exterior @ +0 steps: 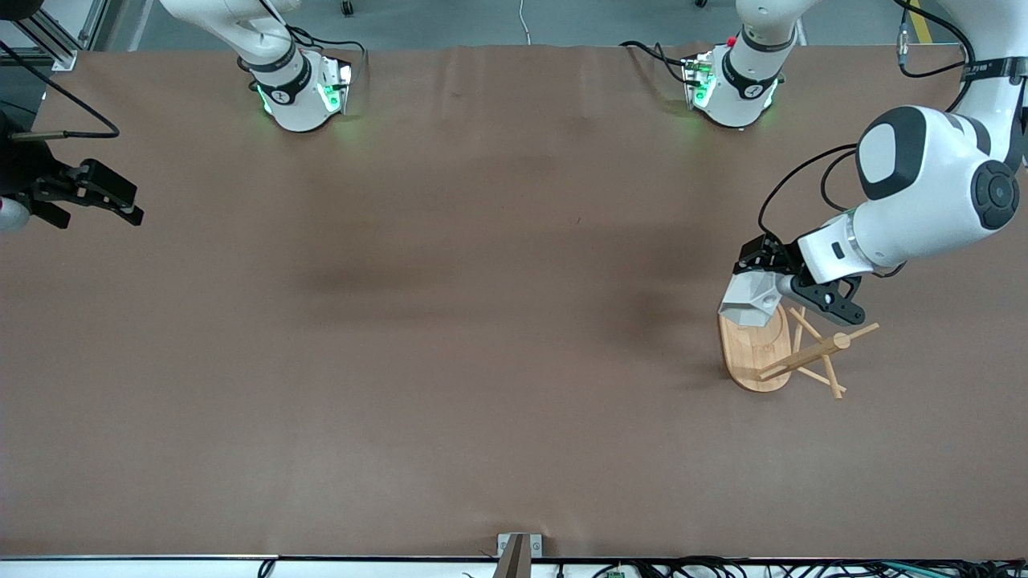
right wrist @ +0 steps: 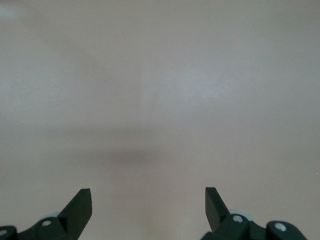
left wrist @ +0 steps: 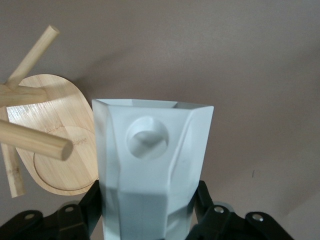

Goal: Hang cup on rack

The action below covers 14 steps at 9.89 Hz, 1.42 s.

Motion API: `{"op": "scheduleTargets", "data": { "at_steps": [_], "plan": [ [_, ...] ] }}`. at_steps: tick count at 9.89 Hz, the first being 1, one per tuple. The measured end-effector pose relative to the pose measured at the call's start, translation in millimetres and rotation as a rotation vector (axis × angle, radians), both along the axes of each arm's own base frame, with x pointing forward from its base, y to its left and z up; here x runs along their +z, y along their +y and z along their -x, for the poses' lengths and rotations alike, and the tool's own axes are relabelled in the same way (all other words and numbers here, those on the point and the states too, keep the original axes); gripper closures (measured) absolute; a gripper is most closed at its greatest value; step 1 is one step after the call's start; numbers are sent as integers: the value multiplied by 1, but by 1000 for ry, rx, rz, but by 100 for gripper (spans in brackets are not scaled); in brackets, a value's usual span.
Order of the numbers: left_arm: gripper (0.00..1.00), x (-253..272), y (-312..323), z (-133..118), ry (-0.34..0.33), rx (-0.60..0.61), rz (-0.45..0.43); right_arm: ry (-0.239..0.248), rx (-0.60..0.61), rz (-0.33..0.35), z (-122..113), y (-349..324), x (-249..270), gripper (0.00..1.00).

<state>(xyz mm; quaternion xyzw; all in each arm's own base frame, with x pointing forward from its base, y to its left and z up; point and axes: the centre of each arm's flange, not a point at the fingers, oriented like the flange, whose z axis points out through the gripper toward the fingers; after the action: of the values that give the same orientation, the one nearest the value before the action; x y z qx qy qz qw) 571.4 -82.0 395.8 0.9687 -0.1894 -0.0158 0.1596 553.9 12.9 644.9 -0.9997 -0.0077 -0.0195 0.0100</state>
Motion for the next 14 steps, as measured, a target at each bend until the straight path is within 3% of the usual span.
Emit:
{"op": "scheduleTargets", "data": {
  "at_steps": [4,8,14],
  "plan": [
    [24,7,1,-5,-16,3,5,21,-28,0,2,-16,-1,0],
    [24,12,6,-9,-42,-26,-47,22,-30,0,2,-17,-1,0],
    [24,3,21,-26,-46,-46,-27,15,-49,0,1,-28,-1,0]
  ]
}}
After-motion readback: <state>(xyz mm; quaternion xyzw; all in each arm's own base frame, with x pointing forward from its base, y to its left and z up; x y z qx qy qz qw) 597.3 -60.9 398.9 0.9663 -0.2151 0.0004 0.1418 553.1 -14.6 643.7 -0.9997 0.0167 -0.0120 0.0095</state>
